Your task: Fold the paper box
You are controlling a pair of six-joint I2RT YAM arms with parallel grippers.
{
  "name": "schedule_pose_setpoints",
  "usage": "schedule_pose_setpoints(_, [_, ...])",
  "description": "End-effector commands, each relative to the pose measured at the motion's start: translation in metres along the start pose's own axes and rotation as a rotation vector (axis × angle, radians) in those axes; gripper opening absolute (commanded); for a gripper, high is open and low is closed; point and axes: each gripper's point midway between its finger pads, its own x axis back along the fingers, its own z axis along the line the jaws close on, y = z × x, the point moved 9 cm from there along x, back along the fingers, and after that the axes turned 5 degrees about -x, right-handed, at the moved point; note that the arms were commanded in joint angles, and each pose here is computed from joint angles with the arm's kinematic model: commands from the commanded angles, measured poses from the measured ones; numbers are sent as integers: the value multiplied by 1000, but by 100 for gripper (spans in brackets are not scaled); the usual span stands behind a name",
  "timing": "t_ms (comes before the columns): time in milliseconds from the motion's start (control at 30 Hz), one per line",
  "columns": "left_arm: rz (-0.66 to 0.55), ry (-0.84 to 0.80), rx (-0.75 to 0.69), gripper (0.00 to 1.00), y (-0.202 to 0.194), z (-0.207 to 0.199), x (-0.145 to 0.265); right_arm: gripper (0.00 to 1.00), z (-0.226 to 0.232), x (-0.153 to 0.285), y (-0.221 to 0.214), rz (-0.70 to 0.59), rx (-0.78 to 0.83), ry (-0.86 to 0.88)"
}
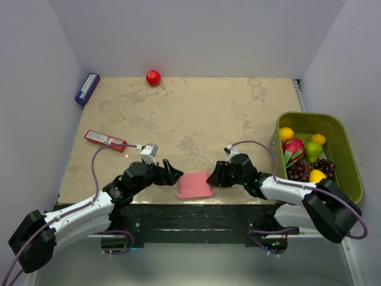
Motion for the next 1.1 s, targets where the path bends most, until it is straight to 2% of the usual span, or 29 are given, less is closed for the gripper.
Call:
schedule_pose_setpoints(0, [-41,-27,39,97,14,-8,7,45,0,-2,-6,41,-30,80])
schedule_pose_setpoints(300, [-57,-44,58,100,21,-14,17,23,-18,1,-6,39,-85,57])
schedule_pose_setpoints(400, [-53,-52,79,100,18,-14,16,14,-23,3,-7,41,-95,51])
schedule_pose_setpoints(433, [-61,-57,84,100,19,-14,15,7,-24,4,-8,41,-101,50])
schedule_pose_setpoints(500, [-33,-77,94,100,13,-14,14,0,-26,4,-8,44,-115,61])
schedule_pose_setpoints(1067, [66,-213,209,97,-21,-12,-10,0,-36,7,-6,26,-130,45])
